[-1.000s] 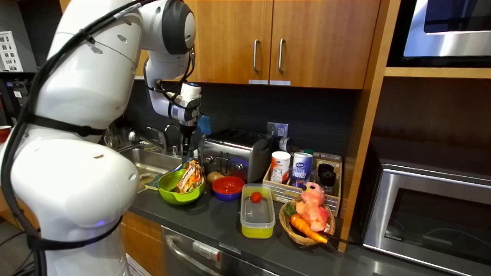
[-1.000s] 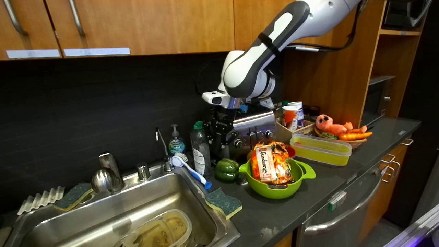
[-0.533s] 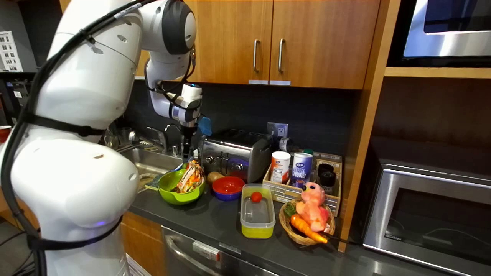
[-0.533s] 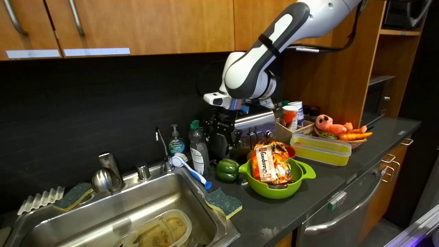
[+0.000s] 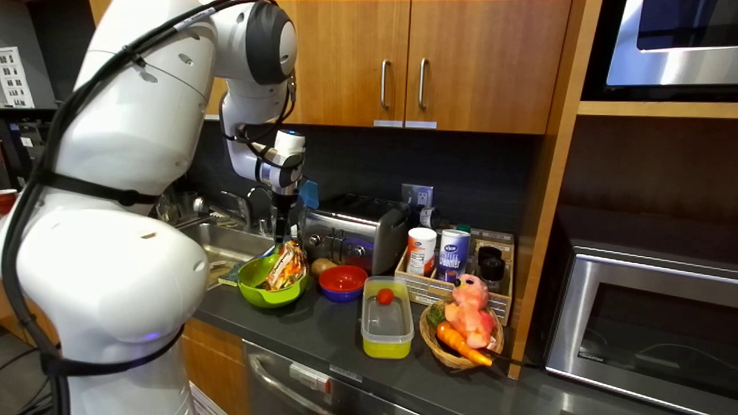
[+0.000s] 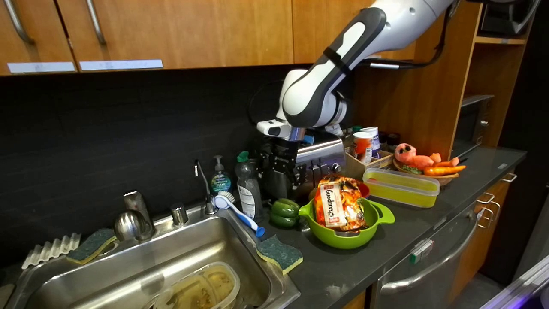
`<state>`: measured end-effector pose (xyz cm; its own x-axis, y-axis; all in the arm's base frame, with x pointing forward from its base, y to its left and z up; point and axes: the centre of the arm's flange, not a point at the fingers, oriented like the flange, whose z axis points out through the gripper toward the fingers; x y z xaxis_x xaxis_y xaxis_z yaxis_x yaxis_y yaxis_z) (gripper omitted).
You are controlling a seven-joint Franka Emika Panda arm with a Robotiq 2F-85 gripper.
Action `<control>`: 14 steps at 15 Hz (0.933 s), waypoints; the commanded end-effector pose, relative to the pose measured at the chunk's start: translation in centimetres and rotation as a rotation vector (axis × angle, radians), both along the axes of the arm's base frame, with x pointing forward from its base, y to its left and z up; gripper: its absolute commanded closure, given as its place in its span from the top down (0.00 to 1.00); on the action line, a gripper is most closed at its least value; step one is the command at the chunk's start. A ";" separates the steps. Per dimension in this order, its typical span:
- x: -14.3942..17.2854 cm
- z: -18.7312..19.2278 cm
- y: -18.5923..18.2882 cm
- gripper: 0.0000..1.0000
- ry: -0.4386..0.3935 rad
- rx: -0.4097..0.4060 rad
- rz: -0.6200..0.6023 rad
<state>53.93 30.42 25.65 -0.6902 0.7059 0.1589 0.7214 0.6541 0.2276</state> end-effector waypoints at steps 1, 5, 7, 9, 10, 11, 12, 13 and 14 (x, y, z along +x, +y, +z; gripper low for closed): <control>-0.3 0.4 0.0 1.00 0.028 0.012 -0.011; -1.8 1.8 0.6 1.00 0.069 0.014 -0.052; -2.7 2.9 0.9 1.00 0.093 -0.001 -0.090; -3.3 3.9 1.1 1.00 0.095 -0.019 -0.120; -3.6 4.3 1.3 1.00 0.094 -0.026 -0.137; -4.0 4.6 1.3 1.00 0.094 -0.034 -0.154; -4.3 4.9 1.3 1.00 0.096 -0.040 -0.170; -4.6 5.1 1.4 1.00 0.098 -0.047 -0.189; -4.9 5.2 1.4 1.00 0.101 -0.053 -0.207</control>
<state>50.89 32.34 29.44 -0.5549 0.8058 0.2067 0.8319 0.5376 0.1377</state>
